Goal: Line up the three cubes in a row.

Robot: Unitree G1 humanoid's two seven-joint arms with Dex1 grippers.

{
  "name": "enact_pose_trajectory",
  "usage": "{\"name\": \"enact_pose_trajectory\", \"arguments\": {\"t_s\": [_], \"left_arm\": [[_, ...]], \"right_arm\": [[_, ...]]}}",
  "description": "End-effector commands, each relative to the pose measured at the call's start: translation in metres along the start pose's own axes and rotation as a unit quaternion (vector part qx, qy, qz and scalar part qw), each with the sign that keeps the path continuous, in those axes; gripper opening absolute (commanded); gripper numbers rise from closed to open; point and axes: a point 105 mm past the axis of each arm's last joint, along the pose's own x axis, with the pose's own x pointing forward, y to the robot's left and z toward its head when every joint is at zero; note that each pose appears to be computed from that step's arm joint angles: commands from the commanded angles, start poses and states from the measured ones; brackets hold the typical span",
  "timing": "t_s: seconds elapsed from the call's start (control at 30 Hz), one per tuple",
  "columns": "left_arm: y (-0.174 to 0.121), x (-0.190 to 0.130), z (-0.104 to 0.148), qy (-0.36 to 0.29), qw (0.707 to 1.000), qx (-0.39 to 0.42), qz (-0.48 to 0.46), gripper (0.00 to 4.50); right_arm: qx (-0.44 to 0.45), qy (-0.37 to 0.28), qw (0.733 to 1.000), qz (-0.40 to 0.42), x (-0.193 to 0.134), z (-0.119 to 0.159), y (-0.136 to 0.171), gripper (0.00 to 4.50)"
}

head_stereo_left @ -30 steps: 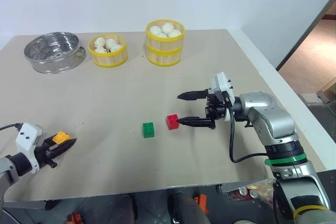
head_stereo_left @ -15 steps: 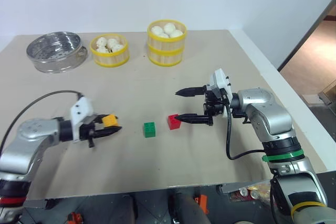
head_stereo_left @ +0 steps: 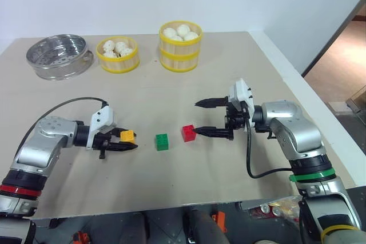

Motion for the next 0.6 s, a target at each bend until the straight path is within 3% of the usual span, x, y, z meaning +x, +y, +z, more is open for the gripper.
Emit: {"name": "enact_pose_trajectory", "arguments": {"t_s": [0.03,0.6], "left_arm": [[0.003,-0.004,0.004,0.002,1.0,0.023,0.003,1.37],[0.001,0.014,-0.002,0.0,0.999,0.037,-0.002,1.37]], "right_arm": [[-0.028,-0.014,0.999,-0.008,-0.006,0.015,-0.001,4.5],[-0.029,-0.01,1.0,-0.004,-0.005,0.016,-0.001,4.5]]}}
